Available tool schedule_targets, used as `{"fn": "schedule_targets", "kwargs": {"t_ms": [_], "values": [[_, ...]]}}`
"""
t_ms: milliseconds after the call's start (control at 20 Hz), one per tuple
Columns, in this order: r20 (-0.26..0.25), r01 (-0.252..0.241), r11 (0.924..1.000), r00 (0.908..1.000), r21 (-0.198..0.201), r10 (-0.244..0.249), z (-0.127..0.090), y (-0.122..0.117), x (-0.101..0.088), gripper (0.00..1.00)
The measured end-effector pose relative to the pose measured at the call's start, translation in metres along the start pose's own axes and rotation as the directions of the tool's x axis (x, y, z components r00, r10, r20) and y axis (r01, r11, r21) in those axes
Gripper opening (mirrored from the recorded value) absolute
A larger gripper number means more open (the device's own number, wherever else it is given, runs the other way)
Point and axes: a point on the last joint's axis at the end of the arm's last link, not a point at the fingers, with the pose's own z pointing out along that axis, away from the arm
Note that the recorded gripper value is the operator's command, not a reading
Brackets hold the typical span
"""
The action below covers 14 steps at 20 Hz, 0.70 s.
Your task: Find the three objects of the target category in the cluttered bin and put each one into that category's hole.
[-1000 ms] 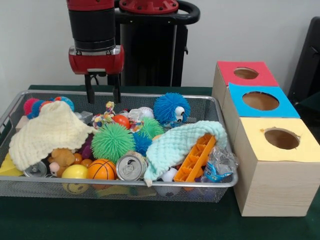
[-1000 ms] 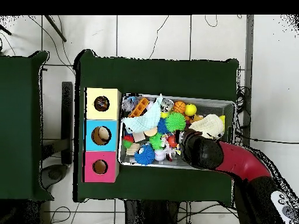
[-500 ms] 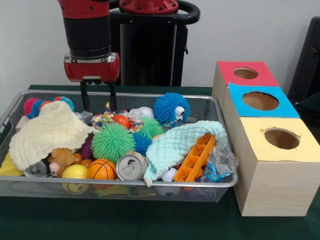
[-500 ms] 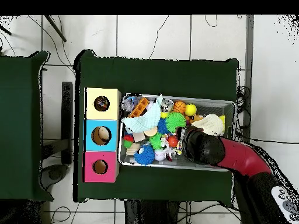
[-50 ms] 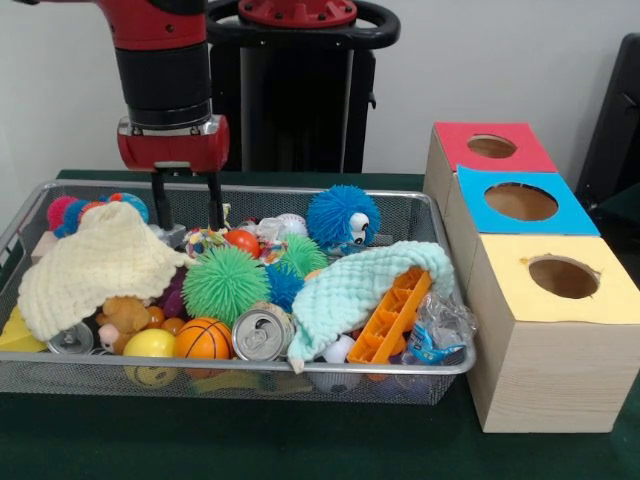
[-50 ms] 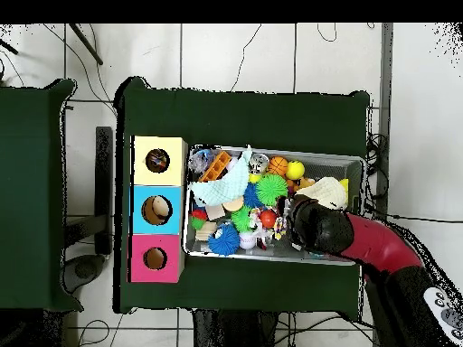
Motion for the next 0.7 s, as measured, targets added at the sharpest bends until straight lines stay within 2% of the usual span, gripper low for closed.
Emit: {"fn": "schedule_targets", "kwargs": {"t_ms": [700], "values": [[-0.009, -0.021, 0.9998, 0.9998, -0.007, 0.020, 0.0078, -0.0095, 0.0027, 1.00]]}}
